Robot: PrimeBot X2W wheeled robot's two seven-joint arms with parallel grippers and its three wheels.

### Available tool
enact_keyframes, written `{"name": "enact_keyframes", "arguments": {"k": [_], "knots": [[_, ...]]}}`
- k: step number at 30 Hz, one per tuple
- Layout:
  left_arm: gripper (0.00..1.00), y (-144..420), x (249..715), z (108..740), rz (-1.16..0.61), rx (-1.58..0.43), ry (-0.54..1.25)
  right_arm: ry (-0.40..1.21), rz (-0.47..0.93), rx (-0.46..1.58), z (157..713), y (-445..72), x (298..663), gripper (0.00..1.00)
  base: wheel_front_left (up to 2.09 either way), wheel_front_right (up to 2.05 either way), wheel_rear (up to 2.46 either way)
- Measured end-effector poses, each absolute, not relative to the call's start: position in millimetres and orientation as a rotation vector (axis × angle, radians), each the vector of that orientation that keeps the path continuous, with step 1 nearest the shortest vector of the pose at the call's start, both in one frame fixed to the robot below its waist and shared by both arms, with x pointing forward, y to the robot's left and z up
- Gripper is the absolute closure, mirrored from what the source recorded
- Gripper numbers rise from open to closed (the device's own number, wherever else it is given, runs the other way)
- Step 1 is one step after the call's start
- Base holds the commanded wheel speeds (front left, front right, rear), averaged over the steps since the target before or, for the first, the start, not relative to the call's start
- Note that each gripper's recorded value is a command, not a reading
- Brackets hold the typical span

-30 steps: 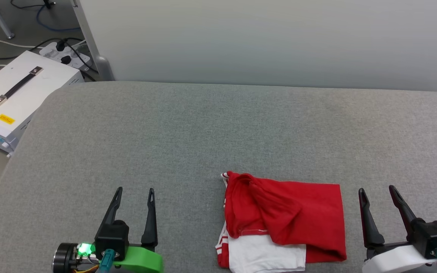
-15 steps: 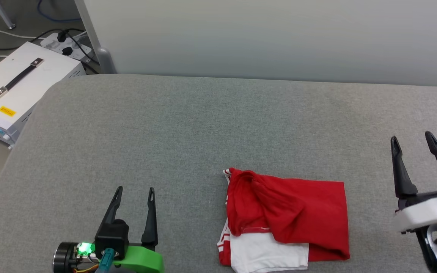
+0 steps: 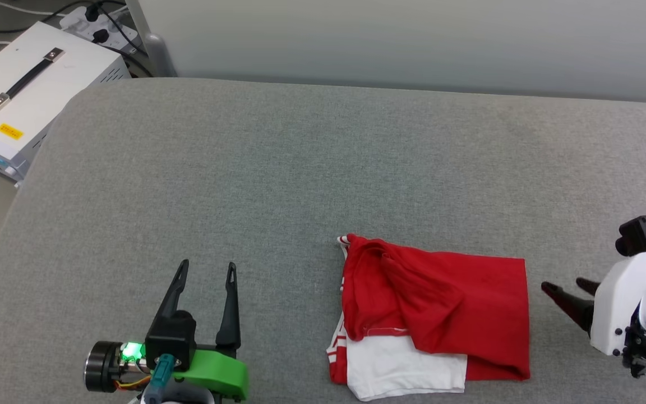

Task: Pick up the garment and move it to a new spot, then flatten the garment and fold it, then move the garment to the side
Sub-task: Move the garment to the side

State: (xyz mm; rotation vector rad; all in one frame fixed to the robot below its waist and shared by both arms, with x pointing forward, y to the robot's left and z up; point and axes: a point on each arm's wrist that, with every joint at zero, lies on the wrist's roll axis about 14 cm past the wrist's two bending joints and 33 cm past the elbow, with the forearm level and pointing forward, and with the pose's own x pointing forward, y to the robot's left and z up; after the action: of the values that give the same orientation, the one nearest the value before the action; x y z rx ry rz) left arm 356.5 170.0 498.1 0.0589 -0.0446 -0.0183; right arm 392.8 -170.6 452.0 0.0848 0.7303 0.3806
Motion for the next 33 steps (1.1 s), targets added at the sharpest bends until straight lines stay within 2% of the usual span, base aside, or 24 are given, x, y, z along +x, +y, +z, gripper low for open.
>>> {"name": "enact_keyframes", "arguments": {"k": [6, 12, 22, 23, 33], "knots": [[0.00, 169.9, 364.6, 497.1, -0.023, 0.055, -0.041, 0.962, 0.440, 0.221, 411.7, -151.7, 369.0, 0.00, 0.00, 0.00, 0.00], [0.00, 175.1, 370.3, 492.9, -0.011, 0.058, -0.028, 1.026, 0.478, 0.317, 390.8, -126.3, 367.6, 0.00, 0.00, 0.00, 0.00], [0.00, 184.1, 372.3, 485.9, 0.019, 0.057, -0.003, 1.077, 0.550, 0.285, 367.5, -97.6, 372.5, 0.02, 0.00, 0.00, 0.00], [0.00, 184.9, 371.8, 485.1, 0.022, 0.056, 0.000, 1.074, 0.554, 0.278, 367.0, -96.6, 373.0, 1.00, 0.00, 0.00, 0.00], [0.00, 187.0, 370.1, 486.2, 0.032, 0.055, -0.003, 0.932, 0.617, 0.241, 390.6, -82.9, 387.3, 1.00, 0.00, 0.00, 0.00]]}}
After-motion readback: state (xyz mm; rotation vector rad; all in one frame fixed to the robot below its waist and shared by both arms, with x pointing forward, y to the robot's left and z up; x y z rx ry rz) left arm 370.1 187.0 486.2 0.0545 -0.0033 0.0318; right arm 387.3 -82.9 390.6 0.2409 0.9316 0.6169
